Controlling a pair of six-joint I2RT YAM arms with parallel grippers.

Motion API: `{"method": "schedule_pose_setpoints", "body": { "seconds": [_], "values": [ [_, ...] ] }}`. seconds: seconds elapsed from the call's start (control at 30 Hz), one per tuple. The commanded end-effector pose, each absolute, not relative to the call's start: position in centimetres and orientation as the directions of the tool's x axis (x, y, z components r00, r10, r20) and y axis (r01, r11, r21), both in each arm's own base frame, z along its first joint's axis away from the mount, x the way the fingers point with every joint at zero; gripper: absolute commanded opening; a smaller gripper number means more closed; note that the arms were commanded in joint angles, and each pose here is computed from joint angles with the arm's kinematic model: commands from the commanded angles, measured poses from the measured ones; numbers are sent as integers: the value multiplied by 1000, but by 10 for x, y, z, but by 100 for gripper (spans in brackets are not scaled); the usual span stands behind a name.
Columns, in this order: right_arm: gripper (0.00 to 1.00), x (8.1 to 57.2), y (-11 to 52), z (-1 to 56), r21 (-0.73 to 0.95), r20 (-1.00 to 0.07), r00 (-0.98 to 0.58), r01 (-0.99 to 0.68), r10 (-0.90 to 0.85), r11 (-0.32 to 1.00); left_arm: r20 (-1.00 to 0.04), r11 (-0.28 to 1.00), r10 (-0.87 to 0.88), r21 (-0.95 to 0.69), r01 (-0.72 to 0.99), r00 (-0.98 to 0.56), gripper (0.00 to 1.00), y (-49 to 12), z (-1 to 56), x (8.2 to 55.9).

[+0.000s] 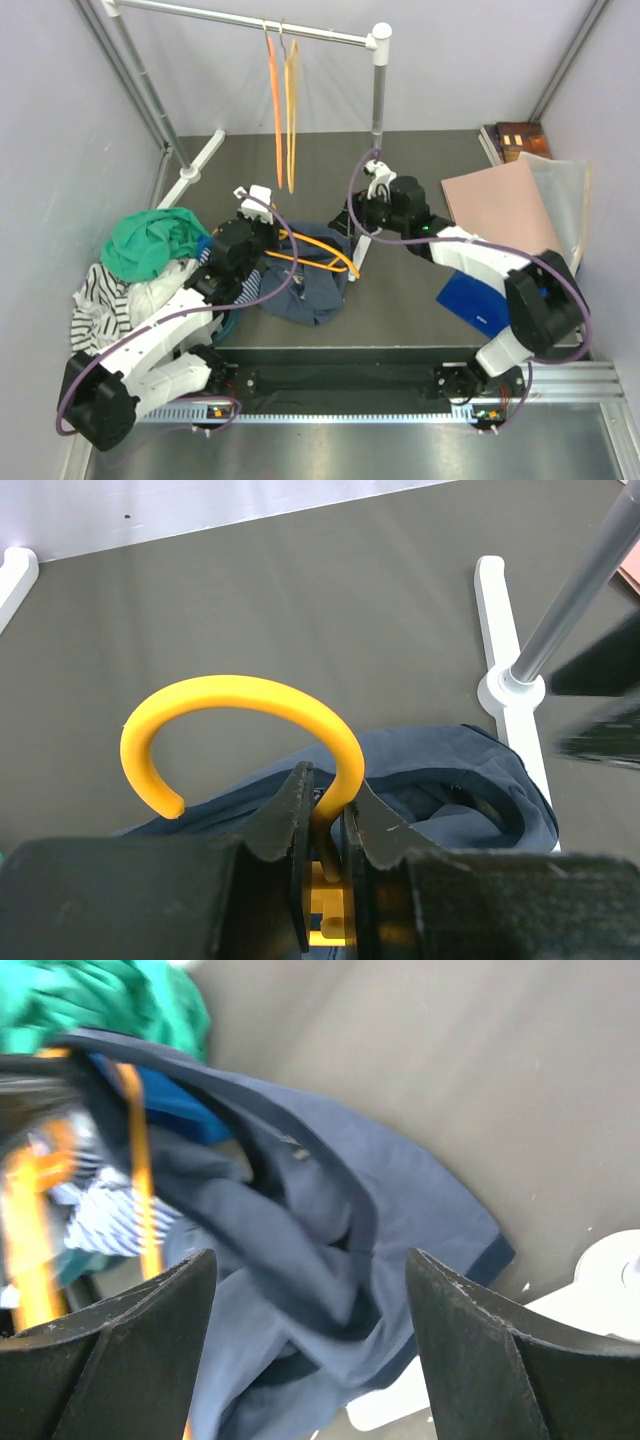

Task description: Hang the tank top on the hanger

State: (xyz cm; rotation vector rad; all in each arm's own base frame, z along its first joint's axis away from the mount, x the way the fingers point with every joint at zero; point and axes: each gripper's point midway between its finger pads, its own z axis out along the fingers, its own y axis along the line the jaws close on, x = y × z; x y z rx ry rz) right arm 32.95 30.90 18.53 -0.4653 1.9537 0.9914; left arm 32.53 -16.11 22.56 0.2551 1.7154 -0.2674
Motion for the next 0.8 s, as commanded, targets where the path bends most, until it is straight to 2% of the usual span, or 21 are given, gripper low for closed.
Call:
{"method": "schedule_pose_setpoints", "body": {
  "seconds": [0.0, 0.2, 0.37, 0.47, 0.5, 0.6, 0.63, 0.77],
  "values": [
    [76, 346, 316, 147, 446, -782, -622, -591, -27, 672, -997, 956, 0, -24, 292, -82, 0, -155, 249, 325],
    [77, 345, 322, 104, 404, -728, -678, -549, -106, 732, -997, 958, 3, -21, 286, -82, 0, -155, 250, 324],
    [76, 337, 330, 85, 403, -701, -699, -549, -139, 732, -997, 958, 0, -22, 286, -78, 0, -155, 252, 324],
    [51, 335, 333, 80, 409, -689, -709, -551, -150, 728, -997, 959, 3, -20, 282, -79, 0, -154, 252, 324],
    [32, 334, 333, 84, 413, -692, -706, -555, -147, 723, -997, 961, 3, -19, 276, -80, 0, -153, 251, 325],
    [3, 335, 329, 98, 399, -709, -691, -555, -137, 730, -997, 967, 14, -7, 253, -82, 0, -149, 248, 326],
    [0, 330, 322, 96, 387, -693, -704, -546, -155, 743, -996, 969, 16, -5, 247, -83, 0, -149, 248, 327],
    [0, 322, 304, 121, 367, -704, -692, -547, -160, 752, -995, 982, 45, 29, 184, -83, 0, -137, 246, 330]
  ]
}}
